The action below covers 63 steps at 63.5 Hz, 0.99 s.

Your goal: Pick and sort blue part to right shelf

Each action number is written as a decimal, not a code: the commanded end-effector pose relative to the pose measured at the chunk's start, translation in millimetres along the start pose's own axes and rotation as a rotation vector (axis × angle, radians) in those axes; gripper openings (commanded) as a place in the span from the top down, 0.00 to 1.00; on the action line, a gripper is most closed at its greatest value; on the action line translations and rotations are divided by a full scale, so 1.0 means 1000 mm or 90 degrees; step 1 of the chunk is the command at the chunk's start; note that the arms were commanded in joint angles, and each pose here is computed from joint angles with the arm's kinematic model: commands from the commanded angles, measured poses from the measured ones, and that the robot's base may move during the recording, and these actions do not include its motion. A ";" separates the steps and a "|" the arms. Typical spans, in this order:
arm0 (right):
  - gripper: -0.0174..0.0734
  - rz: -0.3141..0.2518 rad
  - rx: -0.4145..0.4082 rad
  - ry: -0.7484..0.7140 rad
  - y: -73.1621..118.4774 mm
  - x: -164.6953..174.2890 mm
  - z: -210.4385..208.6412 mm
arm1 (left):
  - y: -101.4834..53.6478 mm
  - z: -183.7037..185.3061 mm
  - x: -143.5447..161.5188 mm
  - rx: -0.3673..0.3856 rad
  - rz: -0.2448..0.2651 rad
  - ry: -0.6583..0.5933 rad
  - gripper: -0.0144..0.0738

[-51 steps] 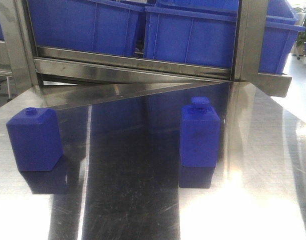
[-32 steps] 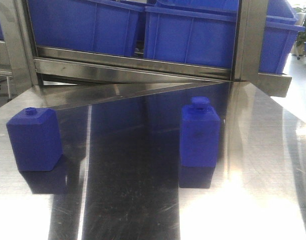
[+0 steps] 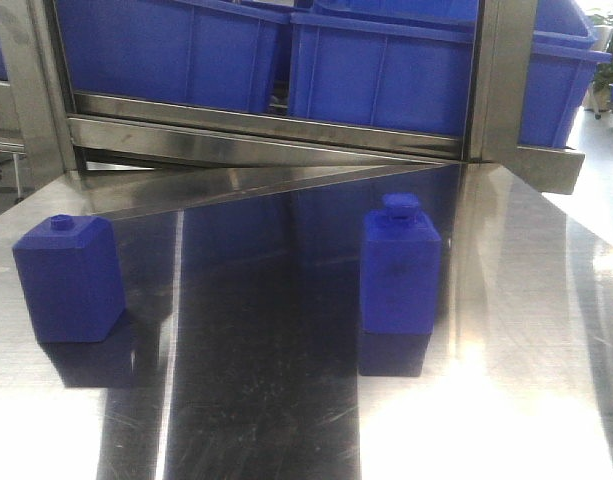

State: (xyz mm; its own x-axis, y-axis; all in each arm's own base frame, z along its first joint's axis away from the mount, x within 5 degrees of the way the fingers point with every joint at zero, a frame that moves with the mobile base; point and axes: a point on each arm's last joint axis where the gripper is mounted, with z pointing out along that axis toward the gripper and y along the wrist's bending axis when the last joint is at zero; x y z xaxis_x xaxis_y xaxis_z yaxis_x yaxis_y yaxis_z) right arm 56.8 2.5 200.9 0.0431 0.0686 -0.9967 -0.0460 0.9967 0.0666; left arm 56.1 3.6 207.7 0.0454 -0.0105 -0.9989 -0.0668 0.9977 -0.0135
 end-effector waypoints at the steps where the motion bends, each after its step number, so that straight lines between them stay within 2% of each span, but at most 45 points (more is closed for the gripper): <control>1: 0.75 -0.002 -0.003 -0.082 0.001 -0.017 -0.003 | 0.000 -0.001 0.000 0.000 -0.003 -0.050 0.69; 17: 0.75 -0.002 -0.003 -0.064 0.001 -0.014 -0.003 | 0.000 -0.001 0.000 0.000 -0.003 -0.050 0.69; 26: 0.75 -0.002 -0.004 -0.066 0.002 -0.025 -0.005 | 0.000 -0.001 0.000 0.000 -0.003 -0.050 0.69; 39: 0.75 -0.002 -0.003 0.016 0.003 -0.038 -0.010 | 0.000 -0.001 0.000 0.000 -0.003 -0.050 0.69; 45: 0.75 -0.002 -0.003 0.020 0.004 -0.046 -0.010 | 0.000 -0.001 0.000 0.000 -0.003 -0.050 0.69; 52: 0.75 -0.002 -0.003 0.023 0.004 -0.056 -0.005 | 0.000 -0.001 0.000 0.000 -0.003 -0.050 0.69; 63: 0.75 -0.002 0.001 0.084 0.005 -0.064 0.013 | 0.000 -0.001 0.000 0.000 -0.003 -0.050 0.69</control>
State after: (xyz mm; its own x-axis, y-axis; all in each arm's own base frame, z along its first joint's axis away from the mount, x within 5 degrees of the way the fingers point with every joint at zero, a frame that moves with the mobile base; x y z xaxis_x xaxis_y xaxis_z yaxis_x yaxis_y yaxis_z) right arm 57.7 3.4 244.5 -0.1477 0.0588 -0.9873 -0.0434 0.9969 0.0659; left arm 56.1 3.6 207.7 0.0454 -0.0105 -0.9989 -0.0668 0.9977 -0.0135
